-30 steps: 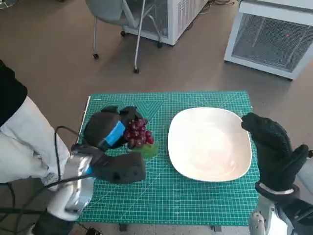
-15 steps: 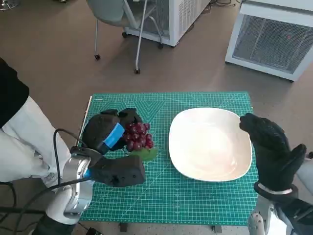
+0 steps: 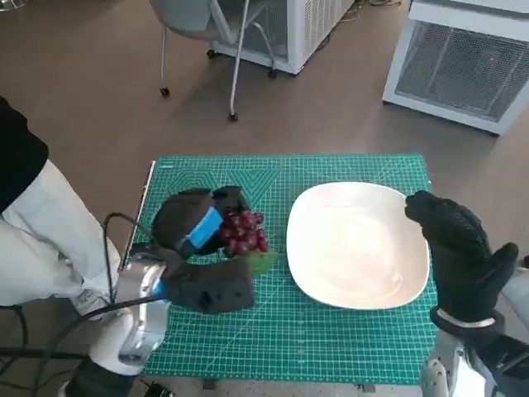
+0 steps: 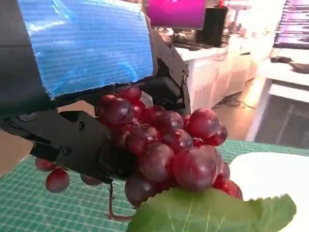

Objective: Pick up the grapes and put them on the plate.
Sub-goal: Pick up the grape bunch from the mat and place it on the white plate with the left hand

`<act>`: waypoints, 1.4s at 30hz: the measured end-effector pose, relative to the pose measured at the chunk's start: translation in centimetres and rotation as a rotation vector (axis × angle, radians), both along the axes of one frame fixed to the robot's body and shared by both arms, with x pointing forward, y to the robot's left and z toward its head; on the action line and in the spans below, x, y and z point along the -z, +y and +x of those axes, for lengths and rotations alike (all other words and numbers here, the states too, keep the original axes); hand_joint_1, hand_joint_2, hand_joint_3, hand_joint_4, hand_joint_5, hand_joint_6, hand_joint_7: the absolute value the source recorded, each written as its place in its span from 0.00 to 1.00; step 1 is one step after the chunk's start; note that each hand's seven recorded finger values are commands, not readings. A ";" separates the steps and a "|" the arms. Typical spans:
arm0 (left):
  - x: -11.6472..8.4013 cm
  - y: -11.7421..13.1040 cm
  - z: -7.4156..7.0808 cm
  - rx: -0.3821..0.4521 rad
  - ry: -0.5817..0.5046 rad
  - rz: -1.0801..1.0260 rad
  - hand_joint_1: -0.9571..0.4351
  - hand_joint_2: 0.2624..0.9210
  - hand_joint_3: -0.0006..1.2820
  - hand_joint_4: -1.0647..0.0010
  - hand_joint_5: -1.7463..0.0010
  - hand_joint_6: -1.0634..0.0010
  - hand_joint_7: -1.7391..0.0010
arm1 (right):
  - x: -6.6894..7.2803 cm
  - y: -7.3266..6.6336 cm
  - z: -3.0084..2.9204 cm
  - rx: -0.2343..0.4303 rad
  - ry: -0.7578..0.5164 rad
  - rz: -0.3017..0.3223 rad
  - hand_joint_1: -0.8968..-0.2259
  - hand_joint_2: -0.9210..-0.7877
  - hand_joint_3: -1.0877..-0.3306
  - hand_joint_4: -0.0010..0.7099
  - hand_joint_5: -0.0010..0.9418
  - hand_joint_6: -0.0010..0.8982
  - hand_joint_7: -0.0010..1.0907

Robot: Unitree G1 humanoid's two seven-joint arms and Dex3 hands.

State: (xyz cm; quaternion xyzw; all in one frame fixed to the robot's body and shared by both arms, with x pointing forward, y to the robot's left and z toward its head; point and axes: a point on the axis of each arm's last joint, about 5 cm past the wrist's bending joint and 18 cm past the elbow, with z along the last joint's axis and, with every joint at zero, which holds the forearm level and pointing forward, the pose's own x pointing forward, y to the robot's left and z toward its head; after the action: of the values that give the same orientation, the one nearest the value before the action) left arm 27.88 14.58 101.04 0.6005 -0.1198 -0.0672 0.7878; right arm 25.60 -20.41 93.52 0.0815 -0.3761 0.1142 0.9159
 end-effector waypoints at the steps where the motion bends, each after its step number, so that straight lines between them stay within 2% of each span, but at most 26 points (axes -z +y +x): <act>1: -0.2 -0.4 0.1 0.013 -0.005 -0.001 0.69 0.99 0.02 0.26 0.36 0.39 0.38 | 0.0 0.0 0.00 0.000 0.000 0.000 0.74 0.00 0.62 0.61 0.46 0.21 0.79; 12: -3.8 -5.3 0.8 0.170 -0.111 0.011 0.69 0.99 0.03 0.27 0.33 0.39 0.40 | 0.0 0.0 -0.06 0.001 0.001 -0.001 0.74 0.00 0.62 0.61 0.46 0.21 0.79; 19: -6.1 -8.2 1.1 0.280 -0.187 0.033 0.69 1.00 0.12 0.44 0.18 0.47 0.38 | 0.1 0.0 -0.20 0.002 0.001 -0.001 0.74 0.00 0.62 0.61 0.46 0.21 0.79; 21: -6.7 -8.9 1.2 0.309 -0.206 0.041 0.69 0.95 0.19 0.48 0.15 0.48 0.37 | 0.1 0.0 -0.25 0.004 0.002 0.000 0.74 0.00 0.62 0.61 0.46 0.21 0.79; 24: -7.3 -9.7 1.3 0.346 -0.230 0.049 0.69 0.78 0.36 0.53 0.09 0.49 0.34 | 0.2 -0.1 -0.35 0.007 0.004 0.001 0.74 0.00 0.62 0.61 0.46 0.21 0.79; 26: -7.5 -10.2 1.4 0.368 -0.242 0.050 0.69 0.70 0.48 0.59 0.06 0.53 0.27 | 0.2 -0.1 -0.43 0.012 0.005 0.003 0.74 0.00 0.62 0.61 0.46 0.21 0.79; 28: -7.6 -10.5 1.5 0.385 -0.248 0.047 0.69 0.67 0.55 0.65 0.05 0.61 0.17 | 0.2 -0.1 -0.54 0.017 0.006 0.005 0.74 0.00 0.62 0.61 0.46 0.22 0.79; 30: -7.6 -10.8 1.7 0.396 -0.246 0.043 0.69 0.67 0.58 0.68 0.05 0.66 0.11 | 0.2 -0.2 -0.65 0.022 0.007 0.008 0.74 0.00 0.62 0.61 0.46 0.22 0.79; 35: -7.0 -11.3 2.1 0.396 -0.212 0.032 0.69 0.66 0.60 0.69 0.05 0.68 0.08 | 0.2 -0.2 -0.81 0.034 0.006 0.013 0.75 0.00 0.62 0.61 0.46 0.22 0.78; 42: -6.1 -11.7 2.7 0.379 -0.157 0.038 0.69 0.78 0.47 0.68 0.10 0.67 0.11 | 0.2 -0.2 -0.83 0.050 0.010 0.009 0.76 0.00 0.63 0.62 0.45 0.23 0.78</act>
State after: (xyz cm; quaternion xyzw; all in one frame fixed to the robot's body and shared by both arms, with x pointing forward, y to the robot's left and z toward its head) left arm 30.56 2.86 107.14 0.5855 -0.2903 -0.1694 0.7377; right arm 24.77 -20.58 93.37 0.0769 -0.3738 0.0889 0.9200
